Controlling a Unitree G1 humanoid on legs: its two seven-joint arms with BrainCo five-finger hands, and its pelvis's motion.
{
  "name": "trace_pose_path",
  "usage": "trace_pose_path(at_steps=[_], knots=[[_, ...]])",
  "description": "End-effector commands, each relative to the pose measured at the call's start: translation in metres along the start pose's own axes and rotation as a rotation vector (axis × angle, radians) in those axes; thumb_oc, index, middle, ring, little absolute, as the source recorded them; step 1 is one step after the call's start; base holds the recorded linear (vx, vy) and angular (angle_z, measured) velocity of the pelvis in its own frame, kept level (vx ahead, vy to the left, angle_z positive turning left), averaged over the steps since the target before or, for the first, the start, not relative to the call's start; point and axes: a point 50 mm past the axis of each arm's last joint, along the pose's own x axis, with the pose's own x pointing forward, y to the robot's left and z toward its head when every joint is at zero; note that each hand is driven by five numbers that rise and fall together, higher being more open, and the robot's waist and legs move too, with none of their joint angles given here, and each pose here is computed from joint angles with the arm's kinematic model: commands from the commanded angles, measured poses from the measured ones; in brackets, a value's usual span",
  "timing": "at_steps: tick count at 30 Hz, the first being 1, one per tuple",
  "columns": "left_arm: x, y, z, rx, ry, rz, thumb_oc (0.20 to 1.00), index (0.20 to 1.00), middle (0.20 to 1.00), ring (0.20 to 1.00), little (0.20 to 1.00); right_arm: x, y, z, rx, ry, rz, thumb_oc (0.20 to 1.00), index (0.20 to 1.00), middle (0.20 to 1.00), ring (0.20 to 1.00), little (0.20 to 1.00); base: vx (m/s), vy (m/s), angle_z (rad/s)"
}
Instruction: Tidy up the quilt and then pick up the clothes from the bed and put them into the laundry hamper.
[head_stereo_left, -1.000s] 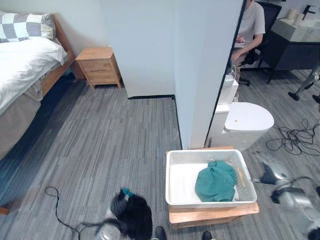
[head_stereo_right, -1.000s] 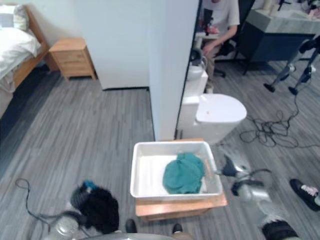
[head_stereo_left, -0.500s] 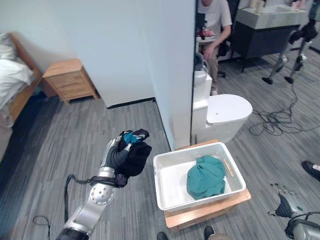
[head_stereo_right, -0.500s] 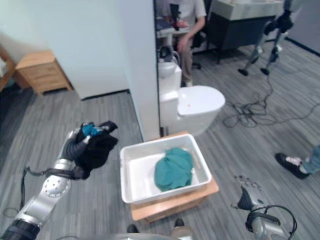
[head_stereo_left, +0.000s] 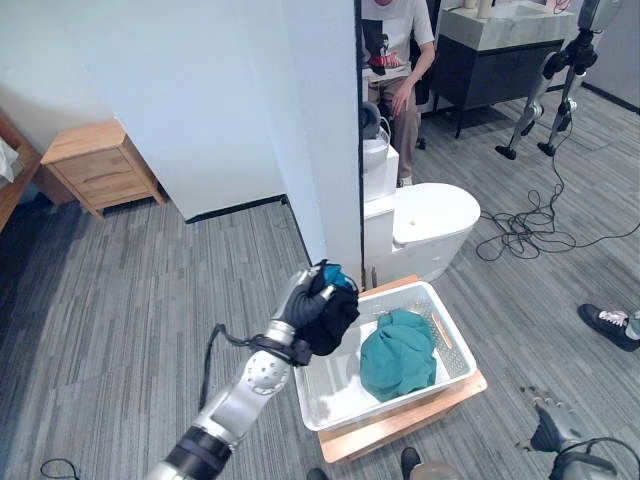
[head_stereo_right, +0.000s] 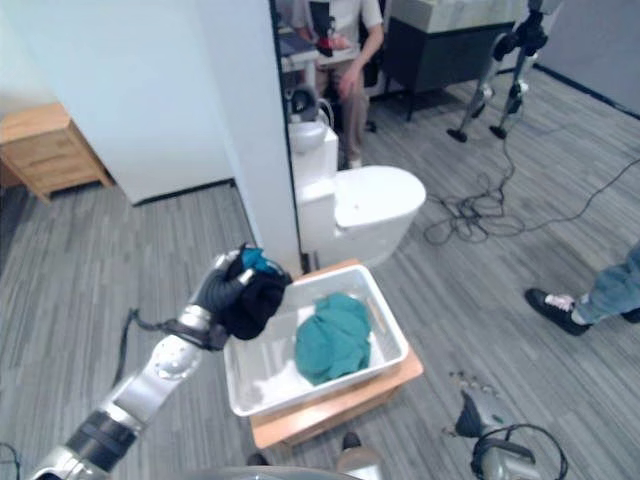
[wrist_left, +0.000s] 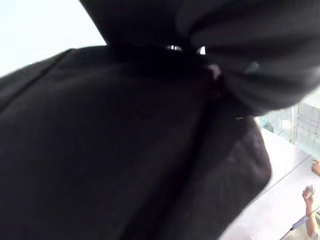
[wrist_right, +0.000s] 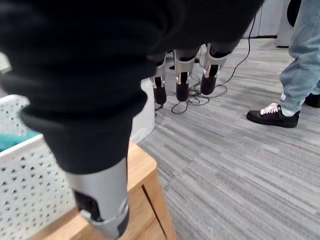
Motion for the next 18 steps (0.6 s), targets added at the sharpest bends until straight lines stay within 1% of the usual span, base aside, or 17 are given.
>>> trace_pose_path(at_steps=[1, 2, 4, 5, 7, 11, 14, 16, 18], knots=[[0.029, -0.006, -0.013, 0.002, 0.088, -0.043, 1.000, 1.000, 1.000, 1.000, 1.000, 0.016, -0.010, 0.008, 0.020, 0.007, -0.024, 1.000, 1.000, 1.000, 1.000, 1.000, 0.00, 0.000, 0.00], [0.030, -0.007, -0.012, 0.002, 0.084, -0.042, 1.000, 1.000, 1.000, 1.000, 1.000, 0.017, -0.011, 0.008, 0.020, 0.008, -0.027, 1.000, 1.000, 1.000, 1.000, 1.000, 0.00, 0.000, 0.00], [0.027, -0.023, -0.033, 0.019, 0.206, -0.109, 1.000, 1.000, 1.000, 1.000, 1.000, 0.021, -0.006, 0.013, 0.040, 0.022, 0.010, 1.000, 1.000, 1.000, 1.000, 1.000, -0.01, -0.007, -0.05], [0.021, -0.041, -0.055, -0.032, 0.359, -0.141, 1.000, 1.000, 1.000, 1.000, 1.000, 0.023, 0.000, 0.017, 0.078, 0.043, 0.047, 1.000, 1.000, 1.000, 1.000, 1.000, -0.01, -0.024, -0.11], [0.014, -0.053, -0.069, -0.031, 0.455, -0.168, 1.000, 1.000, 1.000, 1.000, 1.000, 0.026, 0.007, 0.021, 0.122, 0.069, 0.087, 1.000, 1.000, 1.000, 1.000, 1.000, 0.00, -0.024, -0.24], [0.007, -0.059, -0.076, -0.099, 0.520, -0.123, 1.000, 1.000, 1.000, 1.000, 1.000, 0.025, 0.015, 0.026, 0.169, 0.078, 0.130, 1.000, 1.000, 1.000, 1.000, 1.000, 0.00, -0.037, -0.13], [0.002, -0.055, -0.078, -0.126, 0.510, -0.083, 1.000, 1.000, 1.000, 1.000, 1.000, 0.021, 0.025, 0.028, 0.198, 0.085, 0.168, 1.000, 1.000, 1.000, 1.000, 1.000, 0.00, -0.025, -0.06], [-0.002, -0.048, -0.078, -0.146, 0.504, -0.021, 1.000, 1.000, 1.000, 1.000, 1.000, 0.017, 0.031, 0.027, 0.245, 0.109, 0.184, 1.000, 1.000, 1.000, 1.000, 1.000, 0.00, -0.021, 0.02], [-0.008, -0.039, -0.081, -0.205, 0.500, 0.044, 1.000, 1.000, 1.000, 1.000, 1.000, 0.017, 0.032, 0.032, 0.289, 0.103, 0.181, 1.000, 1.000, 1.000, 1.000, 1.000, 0.00, -0.046, 0.06]])
